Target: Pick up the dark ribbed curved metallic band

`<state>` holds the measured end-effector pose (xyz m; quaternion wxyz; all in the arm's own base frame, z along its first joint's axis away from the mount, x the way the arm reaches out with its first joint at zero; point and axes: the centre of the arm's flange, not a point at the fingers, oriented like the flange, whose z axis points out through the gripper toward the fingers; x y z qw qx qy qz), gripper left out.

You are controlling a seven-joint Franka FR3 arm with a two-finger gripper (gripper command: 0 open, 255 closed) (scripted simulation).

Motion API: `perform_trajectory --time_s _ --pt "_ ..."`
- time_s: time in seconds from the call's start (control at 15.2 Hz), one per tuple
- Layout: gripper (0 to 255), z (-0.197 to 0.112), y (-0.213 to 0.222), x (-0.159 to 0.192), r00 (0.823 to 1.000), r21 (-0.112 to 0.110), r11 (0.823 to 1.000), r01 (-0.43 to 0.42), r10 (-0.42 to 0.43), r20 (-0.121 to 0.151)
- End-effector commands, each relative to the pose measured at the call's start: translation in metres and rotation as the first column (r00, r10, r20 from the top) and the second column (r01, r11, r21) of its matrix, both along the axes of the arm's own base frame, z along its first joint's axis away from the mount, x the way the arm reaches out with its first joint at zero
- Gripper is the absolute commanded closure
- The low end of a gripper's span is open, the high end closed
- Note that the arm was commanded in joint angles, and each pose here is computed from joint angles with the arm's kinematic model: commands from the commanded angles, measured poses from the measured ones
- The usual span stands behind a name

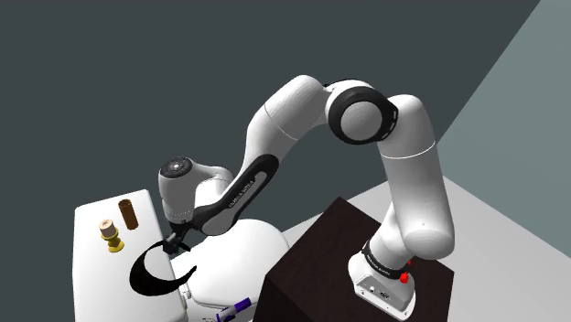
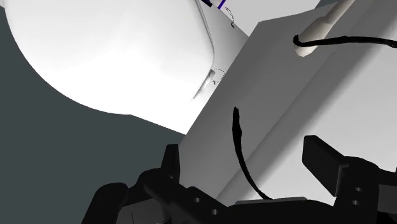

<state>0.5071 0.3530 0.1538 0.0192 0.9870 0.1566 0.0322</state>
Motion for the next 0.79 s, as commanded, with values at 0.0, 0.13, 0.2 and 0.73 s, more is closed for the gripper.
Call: perform_trajectory --time_s 0.0,0.13,0.2,0.73 --pt "0 -0.012 0.004 0.002 1.0 -0.001 1.0 -0.002 0.002 0.001" --pt "0 -0.022 0.004 0.002 1.0 -0.001 1.0 -0.002 0.002 0.001" --pt "0 -0.027 0.004 0.002 1.0 -0.001 1.0 -0.002 0.002 0.001" --pt "255 -0.041 0.004 0.003 1.0 -0.001 1.0 -0.002 0.002 0.001"
